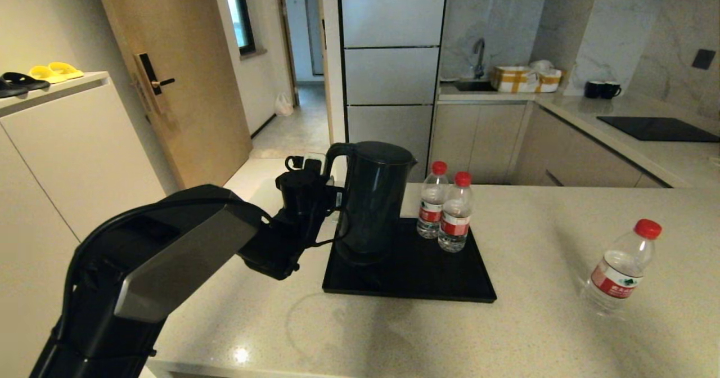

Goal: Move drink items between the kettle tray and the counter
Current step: Return the kettle to its original position

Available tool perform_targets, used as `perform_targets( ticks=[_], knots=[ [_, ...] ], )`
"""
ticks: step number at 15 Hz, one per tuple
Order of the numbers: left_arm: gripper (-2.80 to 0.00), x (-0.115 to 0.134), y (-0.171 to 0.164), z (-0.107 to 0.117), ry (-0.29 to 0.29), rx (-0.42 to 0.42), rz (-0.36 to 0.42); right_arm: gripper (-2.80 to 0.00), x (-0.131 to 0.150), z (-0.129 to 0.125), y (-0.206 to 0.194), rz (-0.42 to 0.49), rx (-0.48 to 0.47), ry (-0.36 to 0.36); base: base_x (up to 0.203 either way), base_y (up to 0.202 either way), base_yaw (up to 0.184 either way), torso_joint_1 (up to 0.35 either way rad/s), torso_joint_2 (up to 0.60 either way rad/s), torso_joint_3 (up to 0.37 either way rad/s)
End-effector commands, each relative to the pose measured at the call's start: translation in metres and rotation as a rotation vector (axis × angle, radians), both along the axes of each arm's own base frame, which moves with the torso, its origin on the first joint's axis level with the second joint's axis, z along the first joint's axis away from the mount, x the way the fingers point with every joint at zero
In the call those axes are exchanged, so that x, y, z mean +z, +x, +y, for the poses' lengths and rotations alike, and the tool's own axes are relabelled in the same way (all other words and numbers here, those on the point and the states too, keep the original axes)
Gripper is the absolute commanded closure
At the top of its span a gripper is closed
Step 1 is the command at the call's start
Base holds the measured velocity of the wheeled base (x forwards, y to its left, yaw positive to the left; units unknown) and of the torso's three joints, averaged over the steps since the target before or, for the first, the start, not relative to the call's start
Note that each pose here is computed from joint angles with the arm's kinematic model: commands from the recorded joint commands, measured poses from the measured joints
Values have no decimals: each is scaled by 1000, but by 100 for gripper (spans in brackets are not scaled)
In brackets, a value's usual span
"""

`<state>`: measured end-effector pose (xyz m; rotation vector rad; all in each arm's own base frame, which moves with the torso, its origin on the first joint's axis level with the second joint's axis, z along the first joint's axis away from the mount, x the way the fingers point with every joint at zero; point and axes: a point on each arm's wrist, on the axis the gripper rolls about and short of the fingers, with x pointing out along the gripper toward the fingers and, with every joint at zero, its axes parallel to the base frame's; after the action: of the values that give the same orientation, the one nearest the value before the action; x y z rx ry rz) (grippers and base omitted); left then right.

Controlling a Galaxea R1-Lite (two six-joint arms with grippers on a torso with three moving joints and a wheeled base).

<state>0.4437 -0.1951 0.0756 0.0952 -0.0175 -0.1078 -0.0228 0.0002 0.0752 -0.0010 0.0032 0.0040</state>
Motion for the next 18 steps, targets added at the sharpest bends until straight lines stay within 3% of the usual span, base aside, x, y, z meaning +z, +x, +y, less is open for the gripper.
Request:
perform_targets(
  ticks=[1, 11, 13, 16, 18],
  knots=[
    [0, -4, 1, 4, 2, 12, 5, 0, 0, 0, 0, 1, 1, -1, 0, 0, 0, 0, 0, 0],
    [0, -43, -25, 13, 64, 5, 142, 0, 0, 0, 0, 1, 1, -1, 0, 0, 0, 0, 0, 0],
    [0, -43, -27, 13, 91, 1, 130, 0, 0, 0, 0, 1, 1, -1, 0, 0, 0, 0, 0, 0],
    [0, -43, -31, 14, 175, -11, 77, 0, 0, 0, 0, 2, 1, -1, 0, 0, 0, 0, 0, 0],
    [0, -32, -32, 11, 201, -22, 37, 0, 0, 0, 0, 1, 1, -1, 0, 0, 0, 0, 0, 0]
  ],
)
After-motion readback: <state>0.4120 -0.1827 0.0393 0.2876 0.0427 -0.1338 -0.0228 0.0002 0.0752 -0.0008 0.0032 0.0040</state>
